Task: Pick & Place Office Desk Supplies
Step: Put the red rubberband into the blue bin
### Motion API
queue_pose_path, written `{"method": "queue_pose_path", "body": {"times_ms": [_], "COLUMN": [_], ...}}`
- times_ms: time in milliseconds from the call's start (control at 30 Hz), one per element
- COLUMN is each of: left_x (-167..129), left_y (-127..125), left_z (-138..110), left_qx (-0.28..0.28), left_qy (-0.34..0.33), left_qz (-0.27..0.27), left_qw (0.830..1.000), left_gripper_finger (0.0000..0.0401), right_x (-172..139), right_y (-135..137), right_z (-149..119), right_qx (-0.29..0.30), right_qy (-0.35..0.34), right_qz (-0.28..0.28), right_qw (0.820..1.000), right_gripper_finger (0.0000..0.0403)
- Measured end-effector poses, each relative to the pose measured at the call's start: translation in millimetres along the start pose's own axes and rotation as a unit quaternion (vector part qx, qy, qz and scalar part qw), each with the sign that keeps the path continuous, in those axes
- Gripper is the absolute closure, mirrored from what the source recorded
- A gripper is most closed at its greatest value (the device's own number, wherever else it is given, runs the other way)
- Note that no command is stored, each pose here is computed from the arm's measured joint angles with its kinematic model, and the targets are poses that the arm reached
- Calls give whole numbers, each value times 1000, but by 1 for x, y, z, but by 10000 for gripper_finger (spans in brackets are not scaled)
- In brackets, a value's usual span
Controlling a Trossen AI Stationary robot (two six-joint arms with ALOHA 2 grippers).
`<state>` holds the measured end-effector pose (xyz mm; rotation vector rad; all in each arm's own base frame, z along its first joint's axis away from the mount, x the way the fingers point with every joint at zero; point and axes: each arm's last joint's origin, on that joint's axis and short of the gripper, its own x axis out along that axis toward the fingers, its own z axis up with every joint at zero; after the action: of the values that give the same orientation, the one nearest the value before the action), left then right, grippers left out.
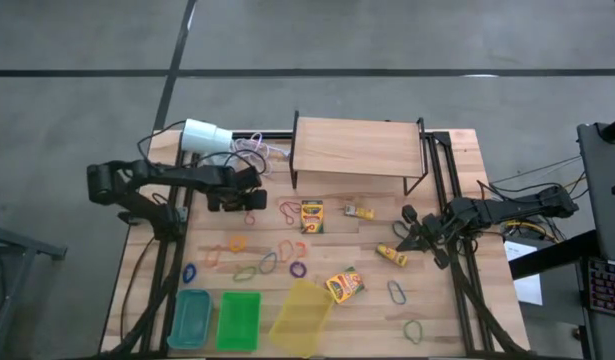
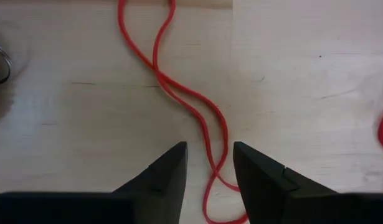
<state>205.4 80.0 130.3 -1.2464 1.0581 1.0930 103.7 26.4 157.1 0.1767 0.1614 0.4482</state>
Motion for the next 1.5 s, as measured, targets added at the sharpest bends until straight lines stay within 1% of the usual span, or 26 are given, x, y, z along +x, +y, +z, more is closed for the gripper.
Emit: {"method": "queue_pose_path", "body": {"times_ms": [100, 400, 567, 800, 900, 1100, 1167, 1333, 1500], "left_x": [0, 1, 1, -2, -8, -33, -42, -63, -81], "left_y": [0, 1, -1, 0, 2, 1, 1, 0, 0], "left_z": [0, 0, 1, 0, 0, 1, -1, -12, -31], "left_qx": [0, 0, 2, 5, 15, 54, 60, 84, 146], "left_qy": [-4, -5, -7, -7, -23, -69, -87, -142, -190], "left_qz": [0, 1, -5, -6, -11, -62, -78, -118, -152], "left_qw": [1000, 1000, 1000, 1000, 1000, 994, 991, 979, 959], "left_gripper_finger": [288, 368, 396, 399, 400, 400, 400, 400, 400], "right_x": [0, 0, 0, 0, 0, 0, 0, 0, 0], "right_y": [0, 0, 0, 0, 0, 0, 0, 0, 0], "right_z": [0, 0, 0, 0, 0, 0, 0, 0, 0], "right_qx": [0, 0, 0, 0, 0, 0, 0, 0, 0], "right_qy": [0, 0, 0, 0, 0, 0, 0, 0, 0], "right_qz": [0, 0, 0, 0, 0, 0, 0, 0, 0], "right_qw": [1000, 1000, 1000, 1000, 1000, 1000, 1000, 1000, 1000], "right_gripper_finger": [394, 394, 394, 394, 394, 394, 394, 394, 394]}}
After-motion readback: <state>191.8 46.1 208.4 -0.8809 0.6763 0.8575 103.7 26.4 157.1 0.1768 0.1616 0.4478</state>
